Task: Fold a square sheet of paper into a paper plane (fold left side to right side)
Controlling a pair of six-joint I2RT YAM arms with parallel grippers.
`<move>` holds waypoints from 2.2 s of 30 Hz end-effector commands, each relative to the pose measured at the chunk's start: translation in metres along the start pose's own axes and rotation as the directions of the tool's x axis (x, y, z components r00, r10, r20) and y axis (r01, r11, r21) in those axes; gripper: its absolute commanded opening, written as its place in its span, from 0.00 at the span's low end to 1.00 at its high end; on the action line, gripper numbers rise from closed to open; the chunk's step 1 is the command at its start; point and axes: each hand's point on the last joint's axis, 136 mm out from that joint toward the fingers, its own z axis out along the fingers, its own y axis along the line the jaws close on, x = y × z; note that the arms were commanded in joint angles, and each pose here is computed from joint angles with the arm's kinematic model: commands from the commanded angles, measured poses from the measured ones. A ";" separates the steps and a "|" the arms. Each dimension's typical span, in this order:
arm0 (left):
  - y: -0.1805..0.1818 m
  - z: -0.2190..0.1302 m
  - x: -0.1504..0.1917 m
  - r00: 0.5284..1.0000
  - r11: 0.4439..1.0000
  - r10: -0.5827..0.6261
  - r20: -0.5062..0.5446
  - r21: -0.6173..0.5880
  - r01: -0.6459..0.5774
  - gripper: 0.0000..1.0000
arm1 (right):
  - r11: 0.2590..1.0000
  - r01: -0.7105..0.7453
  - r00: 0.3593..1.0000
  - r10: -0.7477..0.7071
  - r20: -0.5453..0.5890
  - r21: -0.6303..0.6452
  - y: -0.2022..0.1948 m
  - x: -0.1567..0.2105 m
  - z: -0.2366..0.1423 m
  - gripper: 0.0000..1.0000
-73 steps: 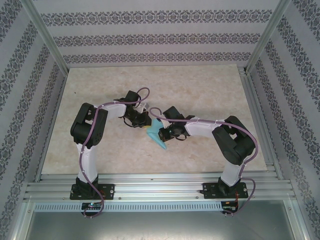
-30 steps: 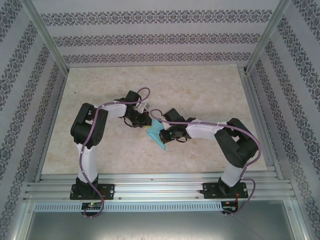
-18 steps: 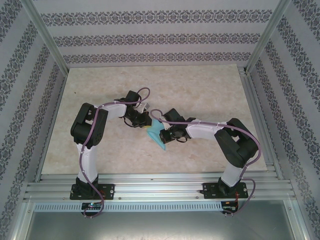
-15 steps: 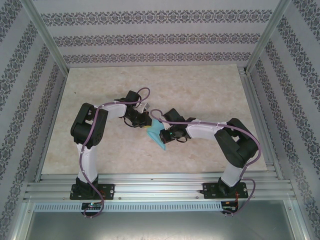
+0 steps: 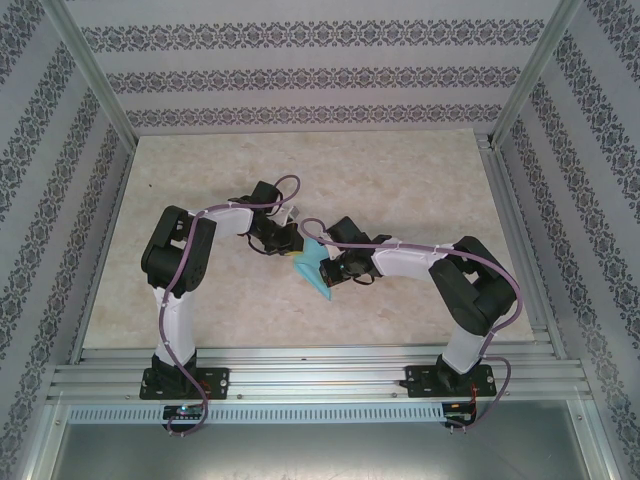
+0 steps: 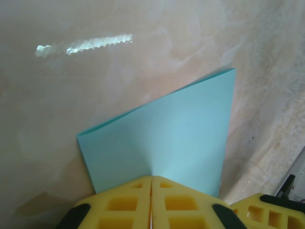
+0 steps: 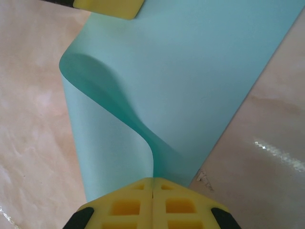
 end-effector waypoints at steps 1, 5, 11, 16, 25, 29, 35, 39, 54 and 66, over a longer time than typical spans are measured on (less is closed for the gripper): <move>0.034 0.023 0.020 0.998 0.992 -0.027 -0.057 -0.121 0.020 0.09 | 1.000 -0.015 1.000 0.015 0.020 0.018 -0.006 -0.011 -0.001 0.00; 0.035 0.023 0.021 0.998 0.992 -0.029 -0.059 -0.122 0.021 0.09 | 1.000 -0.013 1.000 0.013 0.023 0.010 -0.003 -0.013 -0.001 0.00; 0.035 0.023 0.021 0.998 0.993 -0.028 -0.058 -0.120 0.021 0.09 | 1.000 -0.011 1.000 0.011 0.011 0.004 -0.002 -0.012 0.002 0.00; 0.035 0.023 0.021 0.998 0.992 -0.027 -0.060 -0.122 0.019 0.09 | 1.000 -0.015 1.000 0.015 -0.004 0.005 -0.003 -0.007 0.006 0.00; 0.029 0.020 0.018 0.999 0.994 -0.021 -0.051 -0.108 0.015 0.11 | 0.999 -0.038 0.998 0.039 -0.054 0.019 -0.008 0.014 0.015 0.00; 0.021 0.013 0.014 0.999 0.995 -0.004 -0.040 -0.098 0.000 0.12 | 0.998 -0.050 0.996 0.051 -0.072 0.026 -0.010 0.023 0.018 0.00; 0.002 -0.022 -0.004 0.999 0.997 0.029 0.026 -0.076 -0.027 0.24 | 0.998 -0.056 0.993 0.059 -0.099 0.040 -0.014 0.034 0.020 0.00; -0.010 -0.054 -0.017 0.995 0.998 0.039 0.087 -0.047 -0.035 0.39 | 0.998 -0.054 0.992 0.058 -0.111 0.039 -0.015 0.037 0.022 0.00; -0.046 -0.057 0.033 0.989 0.979 -0.099 0.110 0.189 0.077 0.20 | 0.999 -0.038 0.992 0.042 -0.121 0.037 -0.013 0.037 0.023 0.00; -0.045 -0.024 0.043 0.962 0.963 -0.237 0.137 0.166 0.214 0.17 | 0.999 -0.021 0.991 0.026 -0.128 0.038 -0.010 0.036 0.025 0.00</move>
